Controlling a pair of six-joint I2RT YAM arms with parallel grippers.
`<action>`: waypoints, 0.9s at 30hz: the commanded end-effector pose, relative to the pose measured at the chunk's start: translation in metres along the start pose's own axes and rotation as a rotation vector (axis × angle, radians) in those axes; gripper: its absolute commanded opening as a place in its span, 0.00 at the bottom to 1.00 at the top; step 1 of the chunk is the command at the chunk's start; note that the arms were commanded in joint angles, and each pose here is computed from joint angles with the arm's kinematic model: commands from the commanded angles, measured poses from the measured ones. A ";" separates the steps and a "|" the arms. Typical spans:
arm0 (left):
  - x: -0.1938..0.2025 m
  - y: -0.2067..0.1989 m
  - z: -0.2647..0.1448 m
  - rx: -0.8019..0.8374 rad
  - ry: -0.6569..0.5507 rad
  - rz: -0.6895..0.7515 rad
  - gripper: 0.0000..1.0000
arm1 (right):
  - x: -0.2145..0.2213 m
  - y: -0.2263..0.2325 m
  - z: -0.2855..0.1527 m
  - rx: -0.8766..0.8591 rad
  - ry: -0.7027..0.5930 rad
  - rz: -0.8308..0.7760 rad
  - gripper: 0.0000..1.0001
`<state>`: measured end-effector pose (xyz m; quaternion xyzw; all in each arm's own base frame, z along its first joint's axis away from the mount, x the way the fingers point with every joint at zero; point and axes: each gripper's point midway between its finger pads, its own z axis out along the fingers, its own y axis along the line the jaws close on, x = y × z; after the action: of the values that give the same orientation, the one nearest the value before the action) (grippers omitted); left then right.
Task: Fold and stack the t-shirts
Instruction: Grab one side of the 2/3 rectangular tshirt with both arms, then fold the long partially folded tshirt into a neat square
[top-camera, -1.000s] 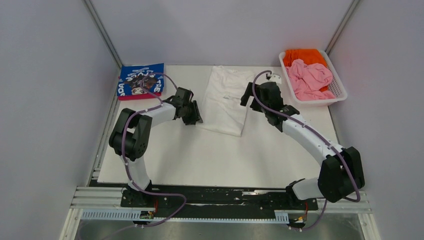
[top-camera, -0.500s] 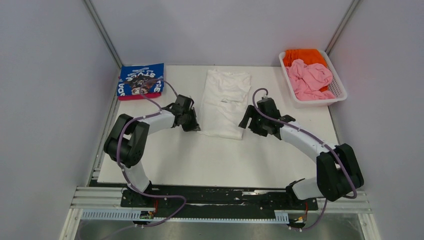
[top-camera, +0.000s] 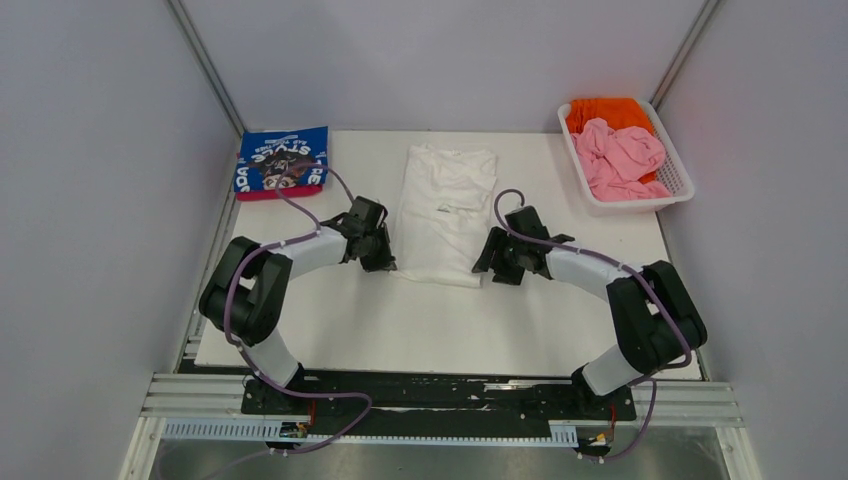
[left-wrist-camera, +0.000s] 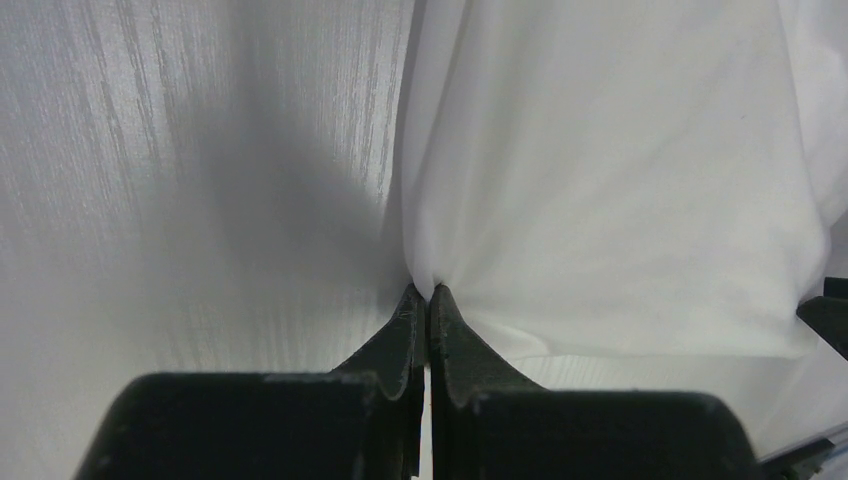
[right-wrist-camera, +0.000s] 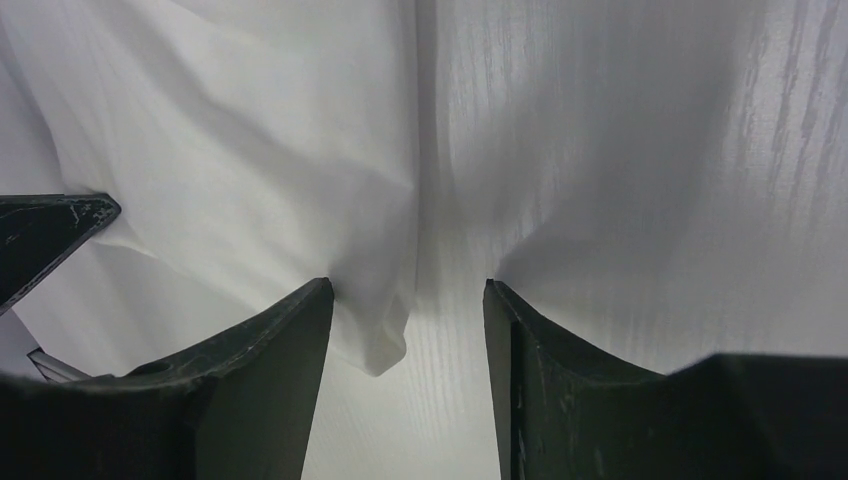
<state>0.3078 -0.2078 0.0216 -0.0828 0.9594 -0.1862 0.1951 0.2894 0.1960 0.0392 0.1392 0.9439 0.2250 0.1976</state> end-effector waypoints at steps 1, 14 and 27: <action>0.028 0.024 -0.003 -0.080 0.074 -0.006 0.00 | 0.012 0.006 0.006 -0.050 0.036 0.020 0.55; 0.055 0.028 -0.016 -0.082 0.106 -0.042 0.00 | 0.064 -0.004 -0.005 -0.075 0.156 0.009 0.00; 0.104 -0.013 -0.134 0.112 0.106 0.013 0.00 | 0.102 0.036 -0.117 -0.345 0.300 -0.081 0.00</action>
<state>0.1792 -0.2049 0.0805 -0.0330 0.9620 -0.2173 0.1620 0.1759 0.2122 0.0943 0.0611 0.9260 0.3517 0.1229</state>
